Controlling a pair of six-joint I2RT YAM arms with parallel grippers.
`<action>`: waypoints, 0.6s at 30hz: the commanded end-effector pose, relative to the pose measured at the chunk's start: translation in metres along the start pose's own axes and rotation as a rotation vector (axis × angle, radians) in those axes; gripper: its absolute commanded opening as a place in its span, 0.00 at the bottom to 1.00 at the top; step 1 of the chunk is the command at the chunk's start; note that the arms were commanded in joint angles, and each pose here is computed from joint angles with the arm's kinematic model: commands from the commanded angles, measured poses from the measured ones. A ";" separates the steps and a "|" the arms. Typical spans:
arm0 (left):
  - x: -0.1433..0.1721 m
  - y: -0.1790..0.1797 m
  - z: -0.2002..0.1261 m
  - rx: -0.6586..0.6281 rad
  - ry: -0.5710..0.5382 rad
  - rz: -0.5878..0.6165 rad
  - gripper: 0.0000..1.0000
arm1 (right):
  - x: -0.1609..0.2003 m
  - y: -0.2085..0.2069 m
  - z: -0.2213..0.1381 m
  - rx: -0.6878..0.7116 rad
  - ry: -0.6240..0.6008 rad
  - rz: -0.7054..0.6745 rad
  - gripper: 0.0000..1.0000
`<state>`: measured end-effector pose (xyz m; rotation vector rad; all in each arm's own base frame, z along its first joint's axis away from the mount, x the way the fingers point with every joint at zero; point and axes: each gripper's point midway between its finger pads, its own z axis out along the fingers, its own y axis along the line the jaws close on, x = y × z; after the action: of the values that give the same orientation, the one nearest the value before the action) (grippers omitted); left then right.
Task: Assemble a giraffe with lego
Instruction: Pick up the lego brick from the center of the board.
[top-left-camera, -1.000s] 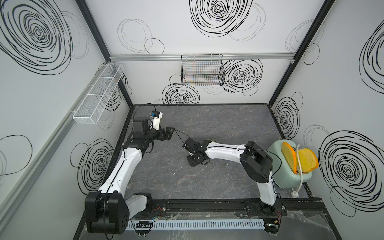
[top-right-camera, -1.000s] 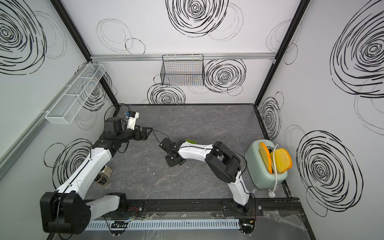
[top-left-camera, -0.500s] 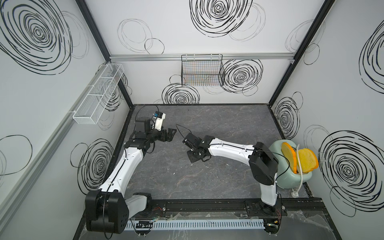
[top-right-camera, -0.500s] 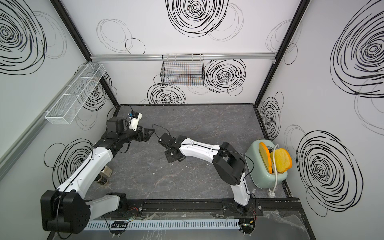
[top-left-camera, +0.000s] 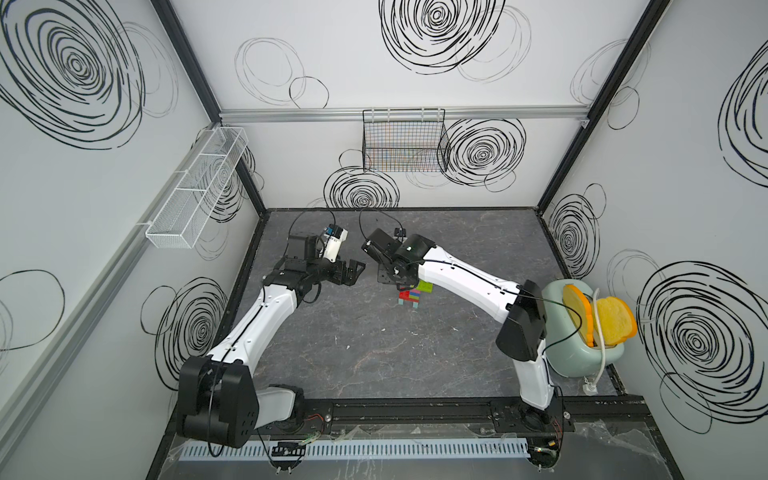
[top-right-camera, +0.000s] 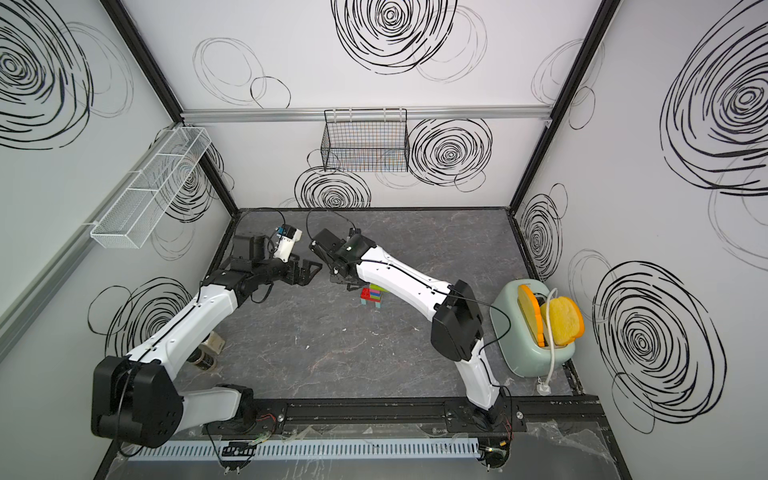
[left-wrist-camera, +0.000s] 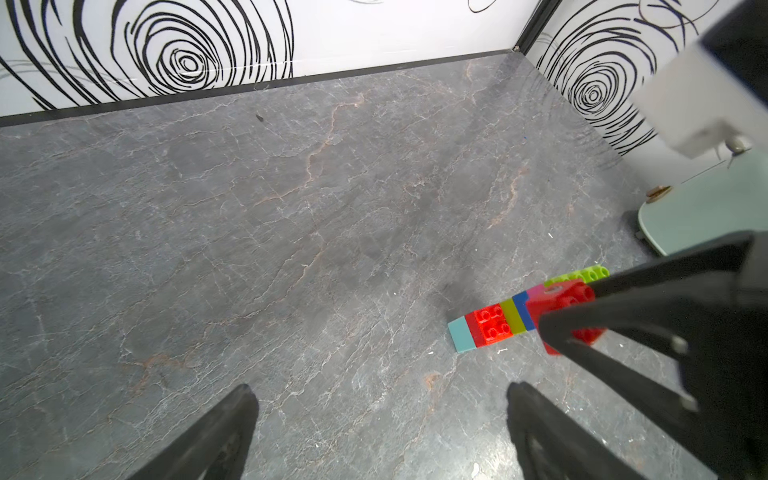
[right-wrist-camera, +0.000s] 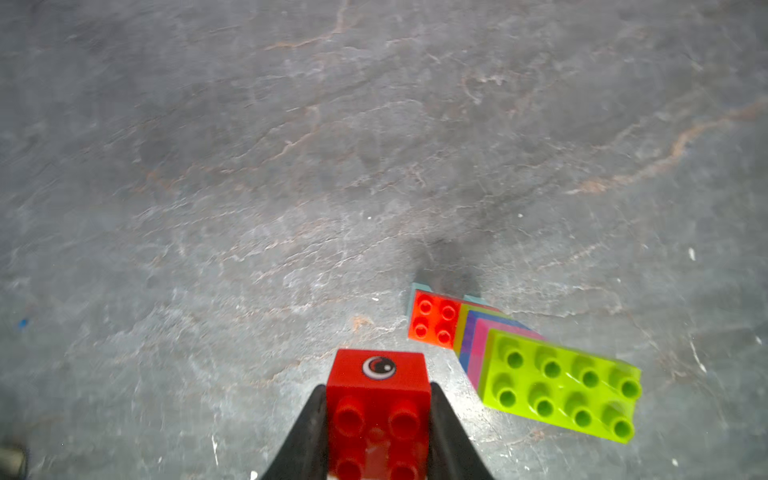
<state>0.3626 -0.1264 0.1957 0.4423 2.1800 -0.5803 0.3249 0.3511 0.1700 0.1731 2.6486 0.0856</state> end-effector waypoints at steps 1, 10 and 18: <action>-0.011 -0.005 -0.001 0.013 -0.019 0.031 0.98 | 0.010 -0.046 -0.002 0.201 0.050 0.079 0.00; -0.006 -0.006 0.001 0.020 -0.017 0.031 0.98 | 0.000 -0.048 -0.008 0.149 0.063 0.170 0.00; -0.004 -0.007 0.003 0.027 -0.017 0.024 0.98 | 0.000 -0.062 -0.006 0.207 0.059 0.154 0.00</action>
<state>0.3618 -0.1288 0.1956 0.4505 2.1790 -0.5839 0.3202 0.3058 0.1561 0.4311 2.7097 -0.0879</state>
